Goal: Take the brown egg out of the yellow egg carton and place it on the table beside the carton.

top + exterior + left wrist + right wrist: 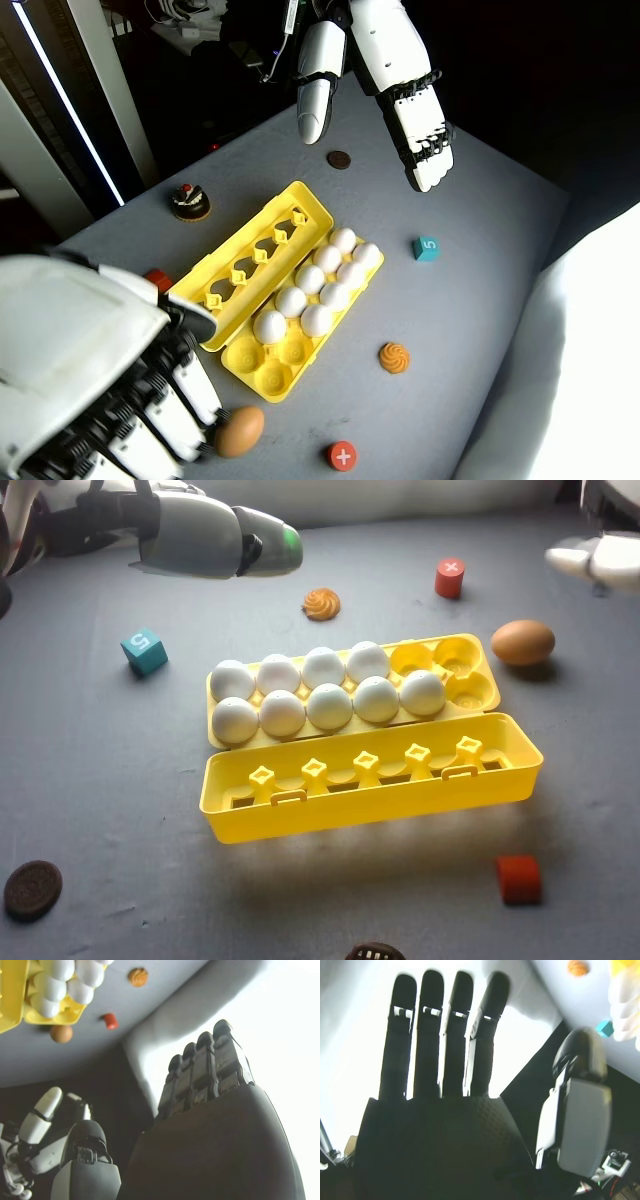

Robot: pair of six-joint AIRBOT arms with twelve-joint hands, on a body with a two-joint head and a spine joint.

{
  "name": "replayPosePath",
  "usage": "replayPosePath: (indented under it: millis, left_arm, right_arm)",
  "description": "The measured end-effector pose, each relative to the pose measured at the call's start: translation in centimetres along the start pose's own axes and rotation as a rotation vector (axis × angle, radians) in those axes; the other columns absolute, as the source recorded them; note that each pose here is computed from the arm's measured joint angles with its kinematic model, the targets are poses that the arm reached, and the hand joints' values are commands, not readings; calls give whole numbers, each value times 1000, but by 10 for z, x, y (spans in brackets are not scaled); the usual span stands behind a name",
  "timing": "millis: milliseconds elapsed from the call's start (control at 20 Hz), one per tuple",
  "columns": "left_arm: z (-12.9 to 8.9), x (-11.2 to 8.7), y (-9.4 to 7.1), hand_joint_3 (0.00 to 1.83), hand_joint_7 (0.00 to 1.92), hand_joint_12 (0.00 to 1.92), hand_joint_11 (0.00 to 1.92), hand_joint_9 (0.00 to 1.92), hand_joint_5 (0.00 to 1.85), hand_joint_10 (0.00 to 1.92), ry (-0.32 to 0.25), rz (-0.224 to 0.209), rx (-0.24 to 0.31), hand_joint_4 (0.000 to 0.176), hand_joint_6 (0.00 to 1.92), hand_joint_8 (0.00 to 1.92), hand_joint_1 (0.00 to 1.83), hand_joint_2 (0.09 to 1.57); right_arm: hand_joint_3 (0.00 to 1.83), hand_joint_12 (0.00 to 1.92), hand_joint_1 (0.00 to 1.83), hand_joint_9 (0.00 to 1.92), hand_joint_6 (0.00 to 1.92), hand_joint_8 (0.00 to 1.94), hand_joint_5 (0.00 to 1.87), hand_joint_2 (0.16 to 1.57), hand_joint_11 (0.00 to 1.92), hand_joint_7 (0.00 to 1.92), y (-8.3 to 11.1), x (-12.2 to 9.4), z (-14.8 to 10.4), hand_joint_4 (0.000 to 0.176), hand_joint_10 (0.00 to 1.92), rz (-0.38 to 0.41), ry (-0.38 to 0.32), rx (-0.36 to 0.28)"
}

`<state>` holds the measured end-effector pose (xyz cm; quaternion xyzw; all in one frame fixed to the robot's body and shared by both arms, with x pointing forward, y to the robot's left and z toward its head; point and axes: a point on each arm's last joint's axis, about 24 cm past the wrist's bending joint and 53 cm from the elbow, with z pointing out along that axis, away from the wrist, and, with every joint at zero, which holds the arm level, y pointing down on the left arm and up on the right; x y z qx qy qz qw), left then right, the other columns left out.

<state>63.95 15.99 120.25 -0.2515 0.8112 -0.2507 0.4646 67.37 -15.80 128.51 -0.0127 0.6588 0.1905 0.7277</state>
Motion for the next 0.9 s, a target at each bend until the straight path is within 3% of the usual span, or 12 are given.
replayPosePath:
  millis: [100, 250, 550, 700, 900]
  left_arm:
    - [0, 0, 0, 0, 33, 5, 8, 10, 35, 4, 0, 0, 0, 0, 4, 8, 0, 1041]
    - [0, 0, 0, 1, 26, 7, 10, 13, 20, 2, 0, 0, 0, 0, 0, 1, 0, 1051]
    - [0, 0, 0, 0, 9, 1, 1, 0, 16, 0, -1, 1, 1, 0, 0, 0, 0, 1035]
    - [0, 0, 0, 0, 27, 6, 13, 8, 30, 3, -2, 2, 1, 0, 6, 7, 0, 1030]
    - [0, -1, 0, 0, 28, 1, 1, 6, 40, 1, -2, 3, 2, 0, 8, 5, 0, 1037]
  right_arm:
    - [0, 1921, 1098, 1457, 1921, 1941, 1193, 1341, 1696, 1346, 4, 2, -10, 0, 1921, 4, 30, -8]
    - [0, 1921, 1143, 1449, 1921, 1941, 1258, 1324, 1671, 1362, 4, 0, -27, 0, 1921, 7, 49, -3]
    - [3, 1921, 1047, 1390, 1921, 1941, 1223, 1343, 1617, 1306, -12, -7, -55, 0, 1921, 26, 66, 53]
    - [1, 1921, 1015, 1365, 1921, 1941, 1217, 1342, 1601, 1285, -12, -5, -69, 0, 1921, 38, 86, 67]
    - [0, 1921, 1010, 1335, 1921, 1941, 1207, 1332, 1573, 1259, -11, -14, -84, 0, 1921, 27, 62, 85]
